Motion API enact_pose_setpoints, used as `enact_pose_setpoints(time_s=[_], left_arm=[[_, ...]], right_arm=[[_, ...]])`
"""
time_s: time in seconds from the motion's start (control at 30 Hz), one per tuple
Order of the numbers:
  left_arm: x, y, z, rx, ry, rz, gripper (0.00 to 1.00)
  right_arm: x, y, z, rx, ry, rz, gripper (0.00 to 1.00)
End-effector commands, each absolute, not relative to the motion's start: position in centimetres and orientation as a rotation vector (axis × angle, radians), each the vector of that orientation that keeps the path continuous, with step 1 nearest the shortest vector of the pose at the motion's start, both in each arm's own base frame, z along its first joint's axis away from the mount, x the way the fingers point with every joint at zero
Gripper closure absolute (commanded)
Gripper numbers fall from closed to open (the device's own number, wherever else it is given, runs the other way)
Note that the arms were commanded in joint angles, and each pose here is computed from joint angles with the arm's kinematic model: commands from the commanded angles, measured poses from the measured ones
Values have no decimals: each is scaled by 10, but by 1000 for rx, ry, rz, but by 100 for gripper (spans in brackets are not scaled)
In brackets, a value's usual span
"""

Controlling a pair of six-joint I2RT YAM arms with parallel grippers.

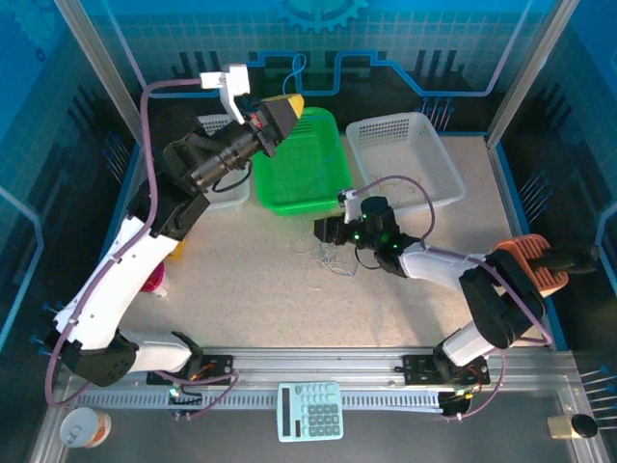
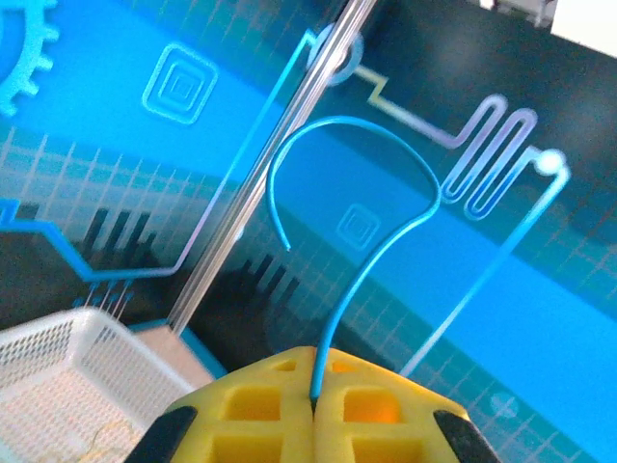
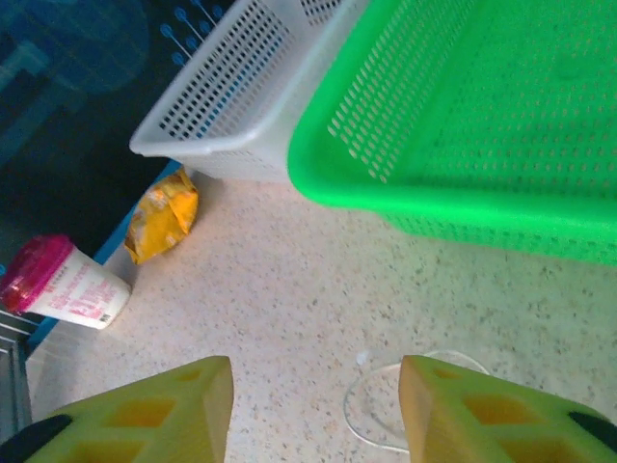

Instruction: Untangle the cables

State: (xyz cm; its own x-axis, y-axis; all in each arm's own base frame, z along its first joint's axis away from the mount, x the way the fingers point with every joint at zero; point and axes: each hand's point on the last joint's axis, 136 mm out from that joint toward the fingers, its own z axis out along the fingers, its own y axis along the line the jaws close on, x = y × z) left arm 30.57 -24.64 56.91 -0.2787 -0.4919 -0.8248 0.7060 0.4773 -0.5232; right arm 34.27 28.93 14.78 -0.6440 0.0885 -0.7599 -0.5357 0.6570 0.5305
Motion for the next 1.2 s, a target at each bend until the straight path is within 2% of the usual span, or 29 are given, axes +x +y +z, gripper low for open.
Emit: enact_pose_setpoints(time_s=[0.0,0.2,0.43,0.6,0.83,1.17], left_arm=[[297,-241,592,206,1377,-1199,100],[293,-225,598,231,1386,-1052,100],[311,-177,584,162,1414,-803,100],[333,-131,559,39,1451,-645,100],[377,-56,516,-197,1514,-547,100],[440,17,458,-406,1581,-450,100]], right_arm=[[345,289,132,-312,2099,999,51],[337,287,132,-310,2100,1019,49],[323,280,175,-353,2046,1014,34],[310,270,208,-374,2006,992,30],[287,251,237,-369,2002,965,28],[253,219,236,-290,2048,927,28]])
